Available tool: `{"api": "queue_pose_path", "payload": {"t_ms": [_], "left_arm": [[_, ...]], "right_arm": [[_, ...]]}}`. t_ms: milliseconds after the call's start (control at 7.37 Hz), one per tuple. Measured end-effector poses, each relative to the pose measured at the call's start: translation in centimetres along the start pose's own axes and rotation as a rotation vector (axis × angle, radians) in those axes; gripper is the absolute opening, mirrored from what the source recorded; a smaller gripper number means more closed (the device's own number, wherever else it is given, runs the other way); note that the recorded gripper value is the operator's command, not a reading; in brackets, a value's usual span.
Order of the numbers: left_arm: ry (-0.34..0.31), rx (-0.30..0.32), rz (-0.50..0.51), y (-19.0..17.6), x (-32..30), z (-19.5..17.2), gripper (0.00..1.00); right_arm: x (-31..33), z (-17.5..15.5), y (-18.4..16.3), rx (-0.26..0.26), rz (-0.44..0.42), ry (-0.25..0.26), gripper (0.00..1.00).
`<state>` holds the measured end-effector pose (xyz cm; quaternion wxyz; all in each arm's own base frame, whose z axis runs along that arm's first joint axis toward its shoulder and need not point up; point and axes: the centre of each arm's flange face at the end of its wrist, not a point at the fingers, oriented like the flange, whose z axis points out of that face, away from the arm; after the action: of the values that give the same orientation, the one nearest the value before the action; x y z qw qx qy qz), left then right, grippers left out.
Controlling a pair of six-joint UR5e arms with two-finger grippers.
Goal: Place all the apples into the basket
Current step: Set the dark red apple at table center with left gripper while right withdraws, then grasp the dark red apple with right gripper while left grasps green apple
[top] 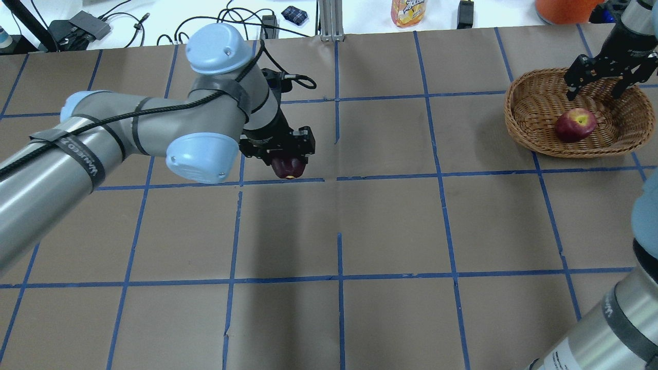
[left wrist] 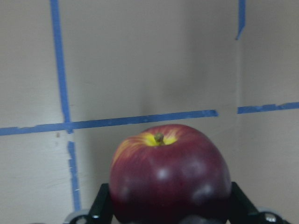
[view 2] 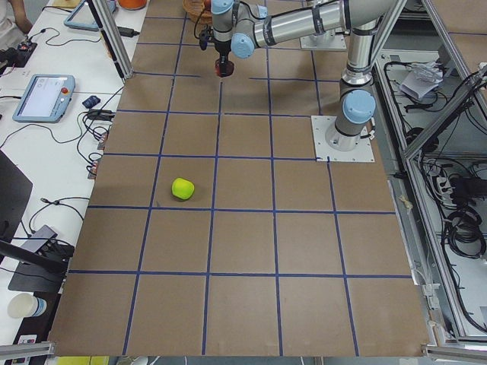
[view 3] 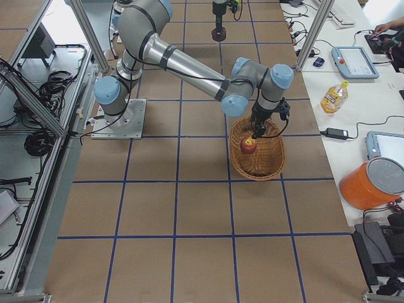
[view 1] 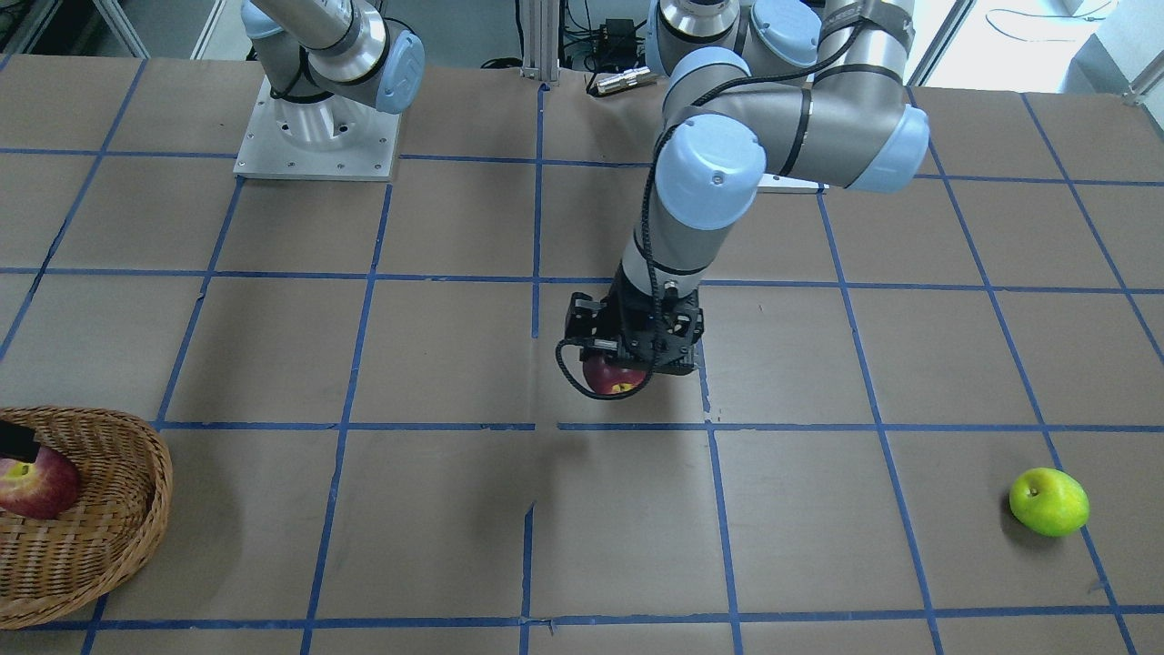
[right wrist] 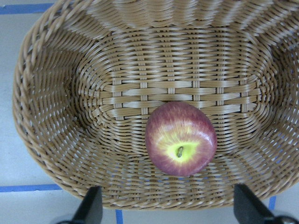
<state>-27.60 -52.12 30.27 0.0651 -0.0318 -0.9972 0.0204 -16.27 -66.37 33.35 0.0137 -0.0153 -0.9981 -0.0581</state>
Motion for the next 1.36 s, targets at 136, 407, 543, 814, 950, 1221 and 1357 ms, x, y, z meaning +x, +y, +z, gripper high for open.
{"api": "queue_pose_path", "payload": {"t_ms": [136, 407, 543, 814, 950, 1221, 1357], "left_arm": [[0.008, 0.015, 0.016, 0.2, 2.7, 2.2, 0.01], [0.015, 0.018, 0.034, 0.4, 5.6, 6.3, 0.17], [0.020, 0.028, 0.045, 0.4, 6.6, 8.0, 0.99], [0.021, 0.034, 0.055, 0.4, 7.1, 9.7, 1.00], [0.020, 0.037, 0.056, 0.3, 7.0, 9.4, 1.00], [0.014, 0.050, 0.031, -1.1, 4.9, 6.4, 1.00], [0.000, 0.041, 0.016, -2.4, 2.2, 3.8, 1.00]], "right_arm": [[-0.9, -1.6, 1.0, -0.004, 0.019, -0.031, 1.00], [-4.5, -4.2, 2.5, -0.002, 0.060, -0.081, 1.00], [-7.0, -4.9, 2.7, -0.008, 0.080, -0.086, 1.00], [-10.8, -5.2, 2.7, -0.018, 0.102, -0.085, 1.00], [-12.1, -5.2, 2.6, -0.020, 0.105, -0.084, 1.00], [-16.0, -5.4, 2.6, -0.015, 0.074, -0.078, 1.00], [-18.7, -5.5, 2.7, -0.012, 0.053, -0.073, 1.00]]}}
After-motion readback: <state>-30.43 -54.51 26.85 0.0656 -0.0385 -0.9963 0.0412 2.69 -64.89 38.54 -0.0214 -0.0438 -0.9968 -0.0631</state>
